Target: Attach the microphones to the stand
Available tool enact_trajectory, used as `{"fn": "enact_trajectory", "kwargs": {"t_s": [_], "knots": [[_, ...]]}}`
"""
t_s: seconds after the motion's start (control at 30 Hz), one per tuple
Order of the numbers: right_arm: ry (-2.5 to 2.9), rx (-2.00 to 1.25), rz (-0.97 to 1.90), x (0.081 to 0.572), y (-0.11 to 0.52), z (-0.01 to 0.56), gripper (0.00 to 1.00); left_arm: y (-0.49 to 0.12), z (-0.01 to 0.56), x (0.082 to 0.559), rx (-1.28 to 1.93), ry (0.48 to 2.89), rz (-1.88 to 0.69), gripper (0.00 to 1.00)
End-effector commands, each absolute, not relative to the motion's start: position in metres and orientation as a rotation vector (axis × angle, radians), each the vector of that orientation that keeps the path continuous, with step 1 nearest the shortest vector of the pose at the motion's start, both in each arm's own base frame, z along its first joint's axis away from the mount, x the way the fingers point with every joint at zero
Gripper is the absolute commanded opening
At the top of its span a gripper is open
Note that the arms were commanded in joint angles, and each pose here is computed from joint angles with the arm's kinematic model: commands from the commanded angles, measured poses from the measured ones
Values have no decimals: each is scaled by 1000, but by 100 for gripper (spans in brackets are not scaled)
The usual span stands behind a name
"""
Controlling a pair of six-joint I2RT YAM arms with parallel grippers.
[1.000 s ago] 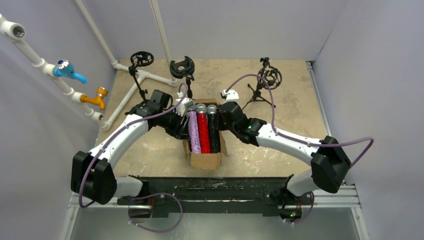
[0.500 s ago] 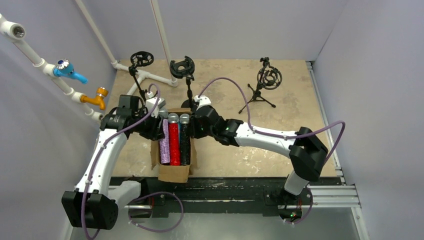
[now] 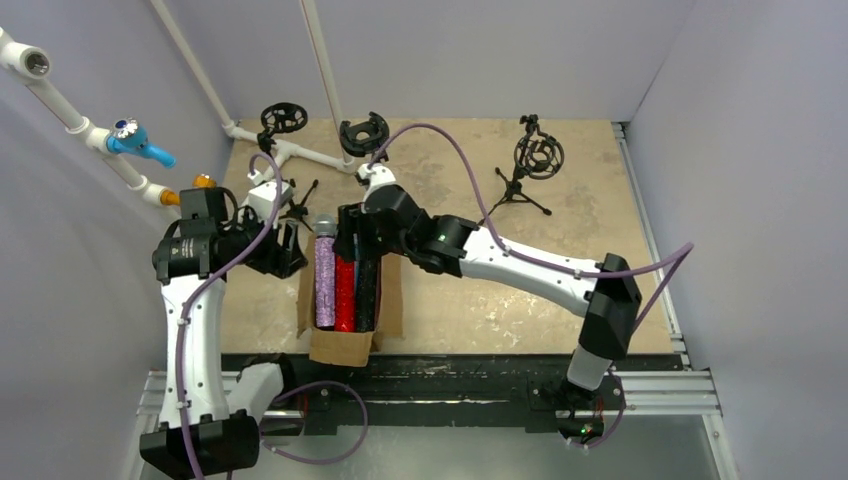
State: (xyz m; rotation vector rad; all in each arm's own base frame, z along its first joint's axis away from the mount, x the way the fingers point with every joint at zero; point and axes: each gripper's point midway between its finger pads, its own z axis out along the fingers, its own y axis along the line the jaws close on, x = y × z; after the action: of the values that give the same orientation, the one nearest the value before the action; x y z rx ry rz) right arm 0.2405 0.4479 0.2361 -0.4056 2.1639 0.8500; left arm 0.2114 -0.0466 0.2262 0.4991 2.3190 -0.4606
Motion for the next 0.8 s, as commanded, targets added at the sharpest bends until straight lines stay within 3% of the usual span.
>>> {"fn": "enact_trajectory", "kwargs": {"t_s": [0.0,0.23,0.77], "knots": [[2170,-531,963,215,499,237,64,-22,215,222,438,2364,-369,60],[2208,-541,1004,216,528,220,63,-11,180,241,367,2396,-342,58],[2333,-525,714,241,525,160,66,-23,133,259,407,2357,-464,58]]}}
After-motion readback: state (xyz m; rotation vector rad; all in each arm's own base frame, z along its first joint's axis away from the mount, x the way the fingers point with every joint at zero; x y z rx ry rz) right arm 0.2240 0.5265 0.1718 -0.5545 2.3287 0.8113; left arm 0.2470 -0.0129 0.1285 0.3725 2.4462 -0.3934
